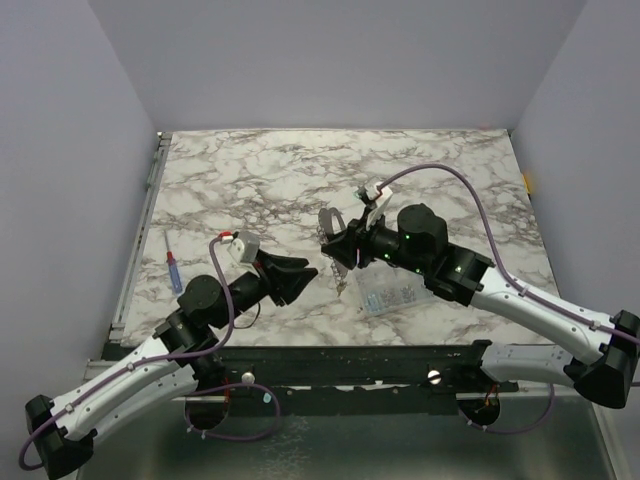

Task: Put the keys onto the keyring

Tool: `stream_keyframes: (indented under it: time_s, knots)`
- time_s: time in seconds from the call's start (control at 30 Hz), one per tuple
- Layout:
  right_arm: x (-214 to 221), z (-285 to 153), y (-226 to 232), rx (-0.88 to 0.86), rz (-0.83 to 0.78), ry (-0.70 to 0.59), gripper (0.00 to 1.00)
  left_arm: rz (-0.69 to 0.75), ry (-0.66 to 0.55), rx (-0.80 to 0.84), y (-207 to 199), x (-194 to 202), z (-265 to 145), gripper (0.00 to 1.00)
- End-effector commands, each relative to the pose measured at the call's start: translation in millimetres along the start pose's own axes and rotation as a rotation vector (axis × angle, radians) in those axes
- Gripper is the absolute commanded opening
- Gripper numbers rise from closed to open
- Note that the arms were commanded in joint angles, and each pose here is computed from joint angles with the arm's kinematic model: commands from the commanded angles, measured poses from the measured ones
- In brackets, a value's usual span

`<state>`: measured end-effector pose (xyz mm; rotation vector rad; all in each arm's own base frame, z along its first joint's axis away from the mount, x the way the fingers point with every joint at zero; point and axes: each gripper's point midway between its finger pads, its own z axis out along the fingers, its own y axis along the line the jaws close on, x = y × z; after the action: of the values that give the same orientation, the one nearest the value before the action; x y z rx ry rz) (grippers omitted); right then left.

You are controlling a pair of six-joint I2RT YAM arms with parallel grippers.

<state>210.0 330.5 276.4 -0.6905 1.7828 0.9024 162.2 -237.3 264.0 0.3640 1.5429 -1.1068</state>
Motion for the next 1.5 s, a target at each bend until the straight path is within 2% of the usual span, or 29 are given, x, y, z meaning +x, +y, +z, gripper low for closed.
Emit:
stream_keyframes:
  time_s: [0.0,0.23,0.37,0.5,0.93,1.13,1.47]
  knots:
    - [-25.7,-10.6,6.3,-0.032,0.016,-0.089,0.19,0.010,-0.112,0.123,-23.3,-23.2,-3.1,0.44]
    - [-39.9,-23.4,18.7,-0.111,0.051,-0.121,0.19,0.025,-0.309,0.235,-35.6,-41.2,-18.4,0.44]
    - [-45.6,-26.3,27.2,-0.154,0.066,-0.131,0.19,0.032,-0.327,0.286,-41.6,-38.6,-18.3,0.43]
    - [-46.2,-27.8,35.2,-0.194,0.090,-0.126,0.19,0.043,-0.360,0.310,-44.2,-41.2,-18.3,0.38]
    - [-56.2,-32.6,59.7,-0.331,0.115,-0.157,0.19,0.146,-0.374,0.434,-58.0,-27.5,-17.0,0.37]
    - [-49.3,-29.8,63.0,-0.360,0.117,-0.138,0.19,0.204,-0.425,0.473,-61.1,-26.1,-22.8,0.37]
    - [-31.4,-25.5,65.6,-0.396,0.093,-0.087,0.19,0.205,-0.442,0.461,-57.9,-26.5,-22.3,0.34]
